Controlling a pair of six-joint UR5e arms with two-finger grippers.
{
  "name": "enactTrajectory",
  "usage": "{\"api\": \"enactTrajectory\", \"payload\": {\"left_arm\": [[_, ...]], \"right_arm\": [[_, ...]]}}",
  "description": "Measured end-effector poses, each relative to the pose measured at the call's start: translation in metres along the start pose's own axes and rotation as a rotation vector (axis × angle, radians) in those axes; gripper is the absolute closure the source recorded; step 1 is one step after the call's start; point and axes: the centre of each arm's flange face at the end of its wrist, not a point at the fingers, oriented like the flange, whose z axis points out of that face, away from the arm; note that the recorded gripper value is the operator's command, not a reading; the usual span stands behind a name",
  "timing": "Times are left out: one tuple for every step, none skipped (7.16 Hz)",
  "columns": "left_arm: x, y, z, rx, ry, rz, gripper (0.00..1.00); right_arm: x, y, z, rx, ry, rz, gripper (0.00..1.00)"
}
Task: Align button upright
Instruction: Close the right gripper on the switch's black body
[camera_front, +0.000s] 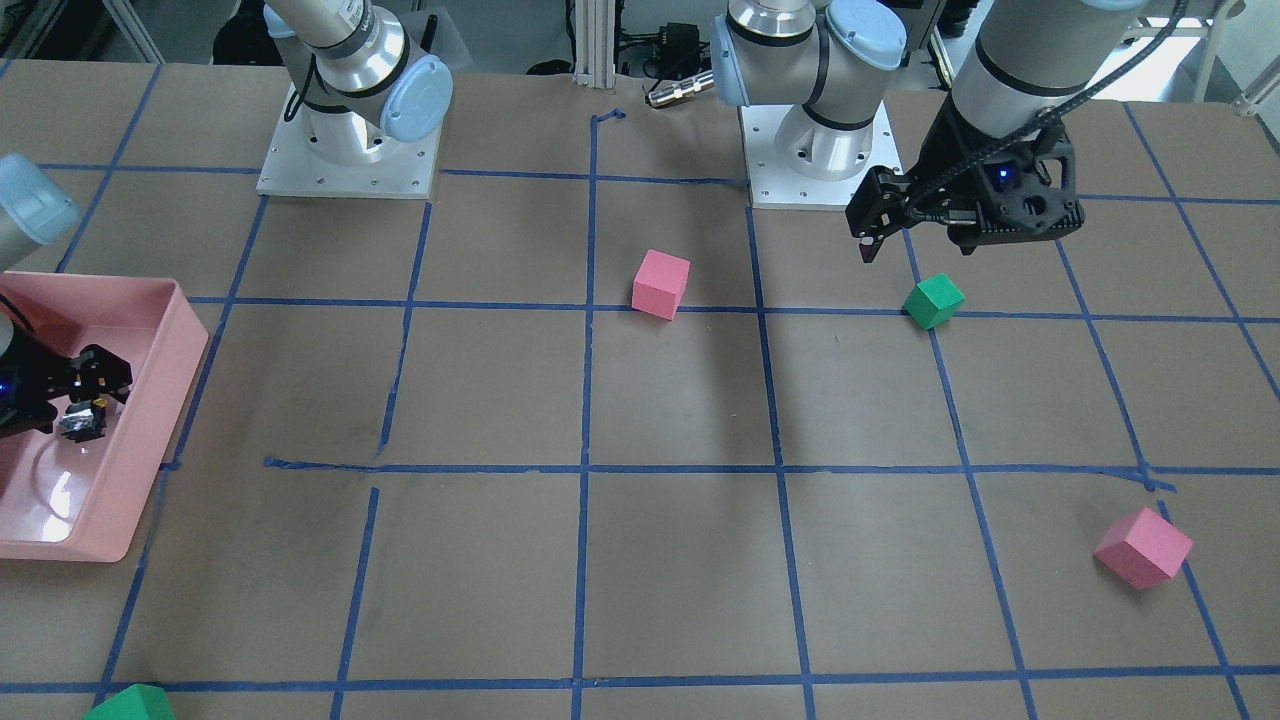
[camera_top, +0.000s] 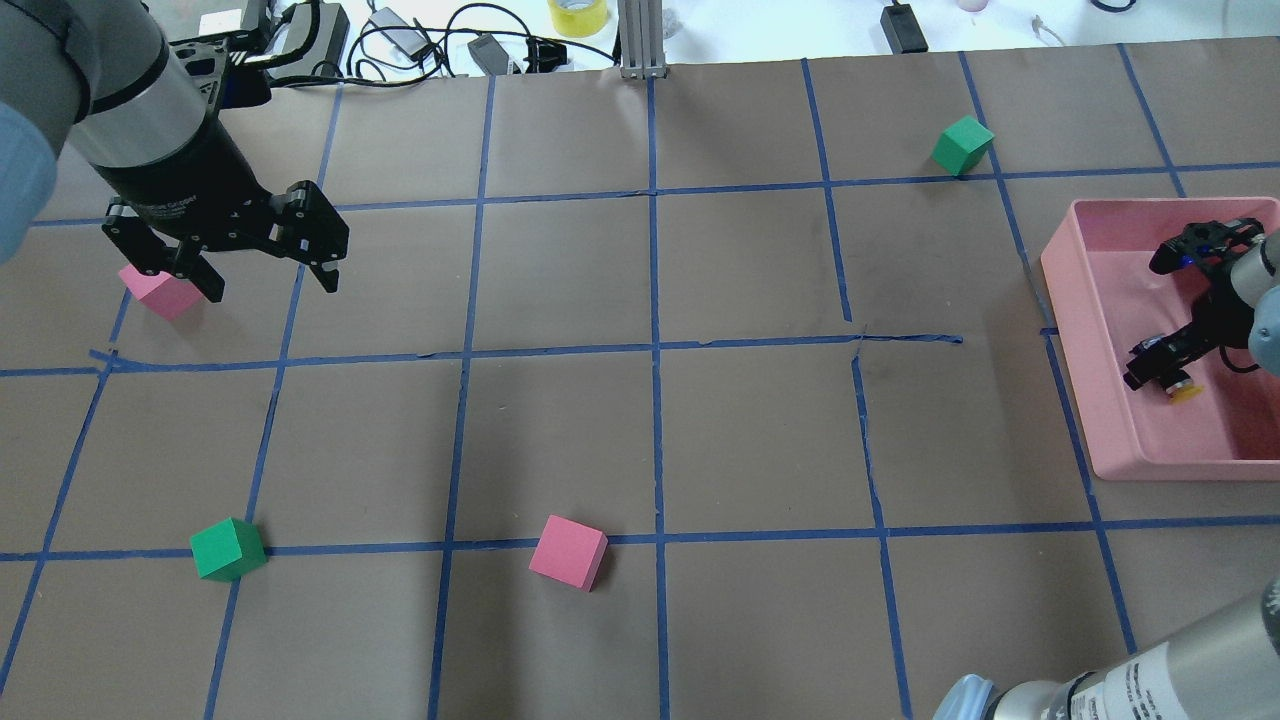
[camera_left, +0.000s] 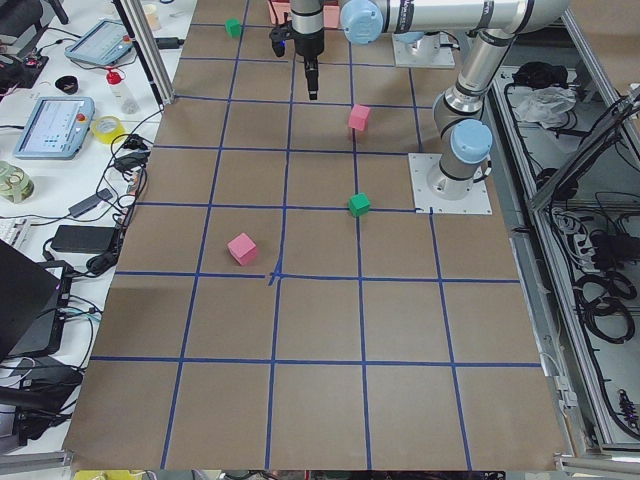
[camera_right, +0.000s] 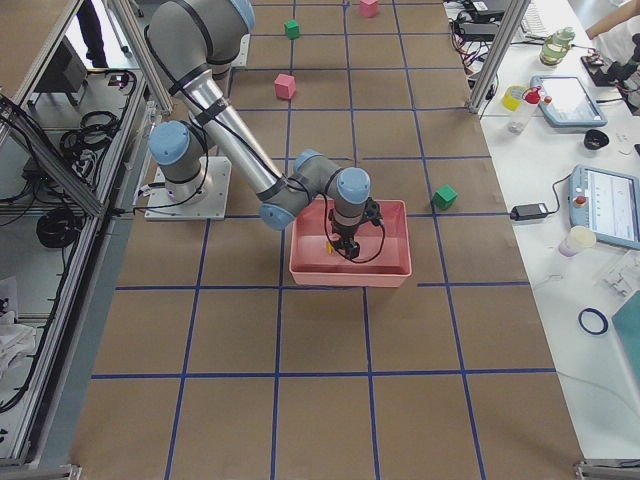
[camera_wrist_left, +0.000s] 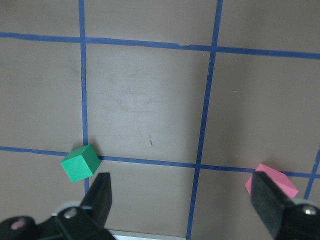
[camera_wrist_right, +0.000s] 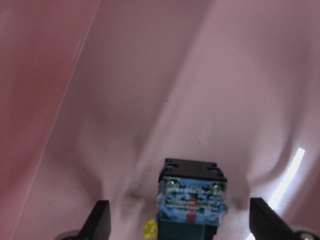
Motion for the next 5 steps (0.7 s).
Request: {"api": "enactTrajectory", "payload": {"left_arm": [[0.000, 0.000, 0.000, 0.000, 0.000, 0.000, 0.00], [0.000, 0.000, 0.000, 0.000, 0.000, 0.000, 0.00], [0.000, 0.000, 0.000, 0.001, 0.000, 0.000, 0.00], [0.000, 0.000, -0.001, 0.001, -0.001, 0.000, 0.00], [0.000, 0.000, 0.000, 0.001, 0.000, 0.000, 0.00]], "right_arm": [[0.000, -0.001, -0.001, 0.008, 0.000, -0.002, 0.74], [0.001, -0.003, -0.003, 0.019, -0.002, -0.006, 0.92], [0.001, -0.003, -0.005, 0.023, -0.003, -0.006, 1.00], [0.001, -0.003, -0.007, 0.022, -0.002, -0.004, 1.00], [0.003, -0.003, -0.011, 0.022, 0.006, -0.004, 1.00]]}}
